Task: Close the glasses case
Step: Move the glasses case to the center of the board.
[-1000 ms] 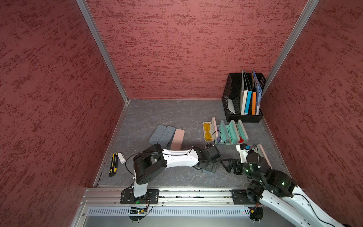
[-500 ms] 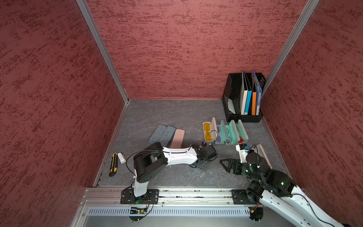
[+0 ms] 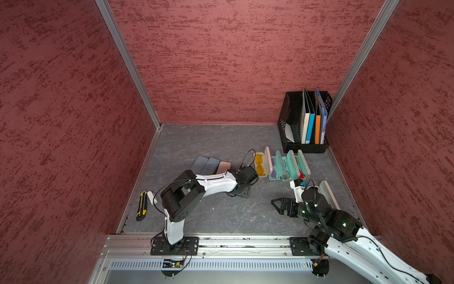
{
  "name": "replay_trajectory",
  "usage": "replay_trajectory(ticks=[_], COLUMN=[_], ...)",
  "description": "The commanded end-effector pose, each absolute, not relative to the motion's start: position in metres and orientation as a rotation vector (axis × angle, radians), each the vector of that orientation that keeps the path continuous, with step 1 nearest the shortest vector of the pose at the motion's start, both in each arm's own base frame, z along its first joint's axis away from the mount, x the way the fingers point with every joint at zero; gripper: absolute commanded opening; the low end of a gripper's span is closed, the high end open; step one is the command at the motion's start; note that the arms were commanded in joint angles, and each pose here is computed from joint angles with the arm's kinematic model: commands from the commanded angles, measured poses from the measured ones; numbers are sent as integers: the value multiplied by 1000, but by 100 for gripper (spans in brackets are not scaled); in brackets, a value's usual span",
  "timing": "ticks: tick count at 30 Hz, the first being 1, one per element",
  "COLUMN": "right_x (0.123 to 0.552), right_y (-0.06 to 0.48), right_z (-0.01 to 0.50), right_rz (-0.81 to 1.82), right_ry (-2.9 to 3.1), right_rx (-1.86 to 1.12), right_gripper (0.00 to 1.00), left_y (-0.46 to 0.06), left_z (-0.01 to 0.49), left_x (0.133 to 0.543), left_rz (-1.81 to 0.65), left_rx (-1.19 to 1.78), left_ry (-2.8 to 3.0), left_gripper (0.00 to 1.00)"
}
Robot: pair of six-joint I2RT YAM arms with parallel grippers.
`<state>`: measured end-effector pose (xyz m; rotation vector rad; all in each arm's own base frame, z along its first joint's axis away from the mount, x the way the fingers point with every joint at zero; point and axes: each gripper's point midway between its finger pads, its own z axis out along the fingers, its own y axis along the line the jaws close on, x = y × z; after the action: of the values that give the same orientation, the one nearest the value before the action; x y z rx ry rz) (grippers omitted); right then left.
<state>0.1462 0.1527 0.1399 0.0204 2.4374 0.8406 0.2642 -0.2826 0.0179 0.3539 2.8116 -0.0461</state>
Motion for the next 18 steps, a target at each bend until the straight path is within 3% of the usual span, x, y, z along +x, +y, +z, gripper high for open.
replay_trajectory(ticks=[1,10,14,18], right_x=[148,148,150,157], right_y=[157,150,143,111], right_z=[139,131,128,120], right_rz=[858,816,760,536], right_ry=[2428,2450,2467,2491], right_rx=[-4,35,83,232], right_gripper=[98,98,98,98], left_y=[-259,-252,-259,-275], left_z=[1,13,36,74], left_x=[279,299,298,292], left_rz=[92,82,25,-55], left_rx=[356,292,267,268], left_ry=[2825,2786,2720,2619], left_gripper=[78,79,86,95])
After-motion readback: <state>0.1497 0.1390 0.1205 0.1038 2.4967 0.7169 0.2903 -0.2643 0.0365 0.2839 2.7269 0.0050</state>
